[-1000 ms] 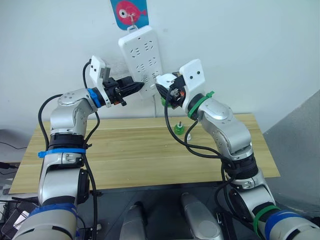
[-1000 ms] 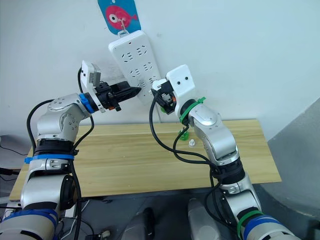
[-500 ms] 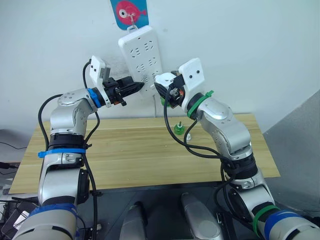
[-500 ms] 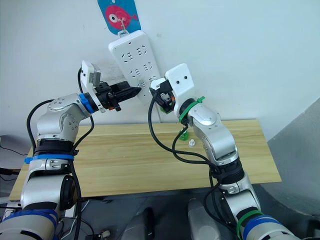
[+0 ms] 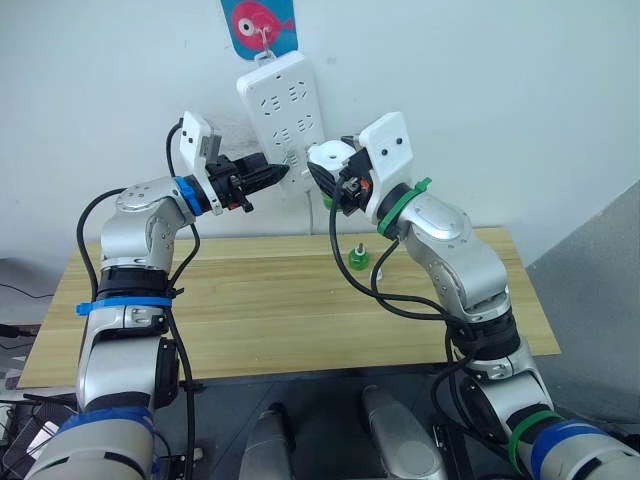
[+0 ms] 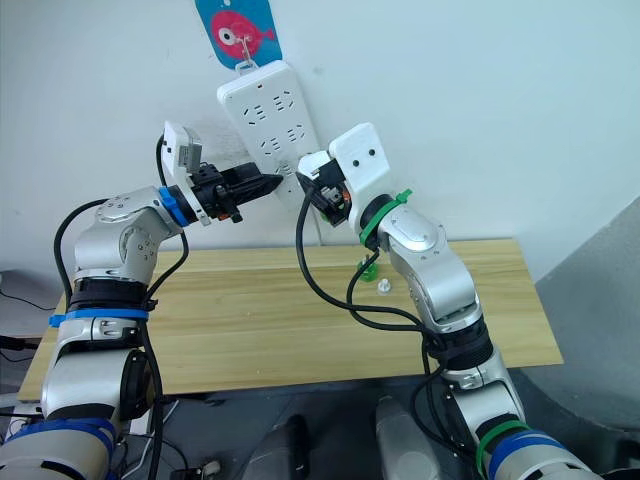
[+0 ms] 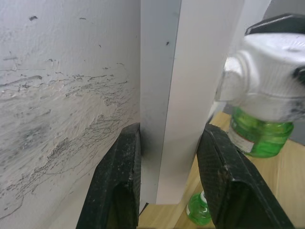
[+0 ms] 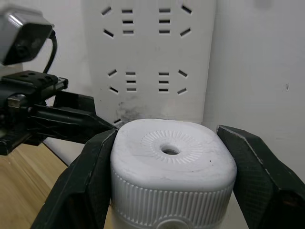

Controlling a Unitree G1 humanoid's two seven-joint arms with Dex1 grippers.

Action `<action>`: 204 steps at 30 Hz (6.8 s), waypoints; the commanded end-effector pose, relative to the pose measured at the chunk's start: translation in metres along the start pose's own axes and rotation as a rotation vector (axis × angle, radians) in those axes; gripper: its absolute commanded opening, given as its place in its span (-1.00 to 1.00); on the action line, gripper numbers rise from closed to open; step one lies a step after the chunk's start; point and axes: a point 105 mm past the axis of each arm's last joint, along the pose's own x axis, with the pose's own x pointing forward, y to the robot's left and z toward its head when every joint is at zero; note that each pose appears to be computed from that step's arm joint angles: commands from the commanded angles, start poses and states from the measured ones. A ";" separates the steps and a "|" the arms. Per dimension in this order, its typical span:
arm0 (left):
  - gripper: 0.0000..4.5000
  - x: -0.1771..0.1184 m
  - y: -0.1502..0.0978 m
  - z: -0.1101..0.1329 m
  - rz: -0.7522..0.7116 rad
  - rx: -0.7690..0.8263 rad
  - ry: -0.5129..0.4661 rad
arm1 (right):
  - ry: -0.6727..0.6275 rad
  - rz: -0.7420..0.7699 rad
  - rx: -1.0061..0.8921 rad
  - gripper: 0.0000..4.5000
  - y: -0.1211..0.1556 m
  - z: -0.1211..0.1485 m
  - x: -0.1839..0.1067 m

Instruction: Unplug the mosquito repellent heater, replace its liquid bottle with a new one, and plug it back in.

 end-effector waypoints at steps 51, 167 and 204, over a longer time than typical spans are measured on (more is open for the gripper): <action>-0.41 -0.007 0.004 0.011 0.006 -0.016 -0.014 | -0.077 -0.012 -0.056 0.34 -0.001 0.009 0.004; 0.92 -0.111 -0.056 -0.006 0.250 0.163 0.065 | 0.012 0.317 0.066 0.45 0.042 -0.006 -0.049; 0.92 -0.074 -0.131 -0.025 0.192 0.144 -0.010 | 0.077 0.007 0.039 -0.99 -0.002 -0.034 -0.013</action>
